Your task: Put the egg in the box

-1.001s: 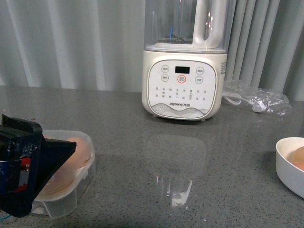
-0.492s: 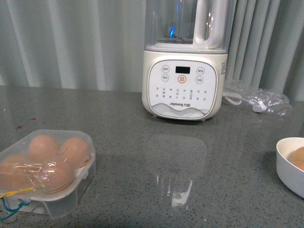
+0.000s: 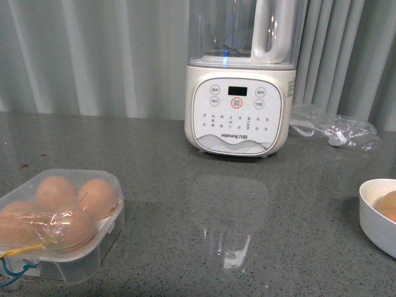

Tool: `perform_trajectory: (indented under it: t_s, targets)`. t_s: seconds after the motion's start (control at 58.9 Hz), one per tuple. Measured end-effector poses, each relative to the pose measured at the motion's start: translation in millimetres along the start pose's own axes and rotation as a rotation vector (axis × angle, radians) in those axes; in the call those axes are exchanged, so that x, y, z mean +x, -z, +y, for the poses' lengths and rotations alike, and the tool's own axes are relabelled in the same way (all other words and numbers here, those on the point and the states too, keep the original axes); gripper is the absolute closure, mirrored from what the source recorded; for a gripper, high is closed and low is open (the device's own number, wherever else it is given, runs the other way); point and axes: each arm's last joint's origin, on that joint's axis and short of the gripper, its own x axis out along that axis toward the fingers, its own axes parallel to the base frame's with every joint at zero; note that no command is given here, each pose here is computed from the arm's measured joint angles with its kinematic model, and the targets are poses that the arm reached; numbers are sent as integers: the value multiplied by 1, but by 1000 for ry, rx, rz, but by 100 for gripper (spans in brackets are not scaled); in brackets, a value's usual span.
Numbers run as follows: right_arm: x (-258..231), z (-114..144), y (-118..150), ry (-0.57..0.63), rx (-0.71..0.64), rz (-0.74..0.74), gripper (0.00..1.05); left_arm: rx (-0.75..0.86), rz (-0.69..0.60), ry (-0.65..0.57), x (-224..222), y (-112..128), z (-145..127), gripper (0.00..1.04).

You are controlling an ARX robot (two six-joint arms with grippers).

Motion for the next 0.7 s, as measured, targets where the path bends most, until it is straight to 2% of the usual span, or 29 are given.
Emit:
perform_trajectory:
  t_s: [0.085,0.17,0.339,0.696]
  targets:
    - [0,0,0,0,0,0,7,-1,10,0,-3,11,0,82]
    - [0,0,0,0,0,0,7,-9,5,0,-7,23,0,101]
    - [0,0,0,0,0,0,7,-8,5,0,-14,39,0,101]
    - [0,0,0,0,0,0,7,-8,-3,0,-21,55,0,101]
